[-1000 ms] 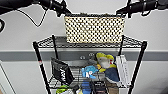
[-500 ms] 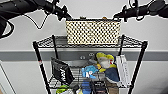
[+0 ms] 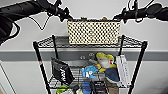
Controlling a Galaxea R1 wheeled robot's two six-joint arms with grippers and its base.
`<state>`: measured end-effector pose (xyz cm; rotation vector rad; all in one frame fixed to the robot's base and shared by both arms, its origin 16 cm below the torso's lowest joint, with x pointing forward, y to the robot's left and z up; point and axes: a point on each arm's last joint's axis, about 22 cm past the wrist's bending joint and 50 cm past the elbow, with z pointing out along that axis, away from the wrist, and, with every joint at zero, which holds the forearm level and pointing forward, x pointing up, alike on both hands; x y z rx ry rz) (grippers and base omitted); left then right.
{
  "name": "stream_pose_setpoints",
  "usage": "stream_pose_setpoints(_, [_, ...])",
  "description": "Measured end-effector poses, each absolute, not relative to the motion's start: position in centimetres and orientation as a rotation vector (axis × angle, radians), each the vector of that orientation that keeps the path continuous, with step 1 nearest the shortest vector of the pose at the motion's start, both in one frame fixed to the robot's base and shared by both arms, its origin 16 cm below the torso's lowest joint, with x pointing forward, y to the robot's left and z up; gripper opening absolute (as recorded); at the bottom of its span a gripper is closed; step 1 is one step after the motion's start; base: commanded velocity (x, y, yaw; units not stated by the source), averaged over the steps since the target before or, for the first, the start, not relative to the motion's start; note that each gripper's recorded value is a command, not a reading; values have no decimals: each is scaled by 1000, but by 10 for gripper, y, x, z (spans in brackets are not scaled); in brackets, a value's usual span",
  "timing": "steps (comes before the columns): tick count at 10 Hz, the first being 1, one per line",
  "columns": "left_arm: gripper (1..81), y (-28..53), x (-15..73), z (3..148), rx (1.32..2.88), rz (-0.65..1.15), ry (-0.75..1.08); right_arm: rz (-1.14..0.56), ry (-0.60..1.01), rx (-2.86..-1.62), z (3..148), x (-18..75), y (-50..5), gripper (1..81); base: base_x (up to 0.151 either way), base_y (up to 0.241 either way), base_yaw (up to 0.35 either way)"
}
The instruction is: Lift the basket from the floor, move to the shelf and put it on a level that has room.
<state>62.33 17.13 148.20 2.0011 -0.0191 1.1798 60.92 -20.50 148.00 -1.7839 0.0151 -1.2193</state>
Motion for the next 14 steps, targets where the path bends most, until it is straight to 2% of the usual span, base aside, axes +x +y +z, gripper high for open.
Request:
stream_pose_setpoints(1, [10, 172, 625, 1480, 1996, 1183, -15, -1220, 15, -1784, 1480, 609, -205, 10, 0, 0, 0])
stream_pose_setpoints(2, [10, 171, 625, 1481, 1996, 1183, -18, -1213, 22, -1781, 1480, 609, -205, 811, 0, 0, 0])
stream_pose_setpoints(3, [811, 172, 623, 1480, 2003, 1203, -46, -1242, 5, -1788, 1480, 610, -209, 811, 0, 0, 0])
stream_pose_setpoints(8, [811, 184, 615, 1475, 2006, 1196, -56, -1237, -4, -1788, 1476, 602, -217, 811, 0, 0, 0])
stream_pose_setpoints(11, [811, 242, 596, 1485, 1979, 1243, -17, -1271, 45, -1772, 1474, 586, -271, 811, 0, 0, 0])
stream_pose_setpoints(14, [811, 264, 562, 1485, 1966, 1251, -61, -1258, 5, -1768, 1468, 554, -281, 811, 0, 0, 0])
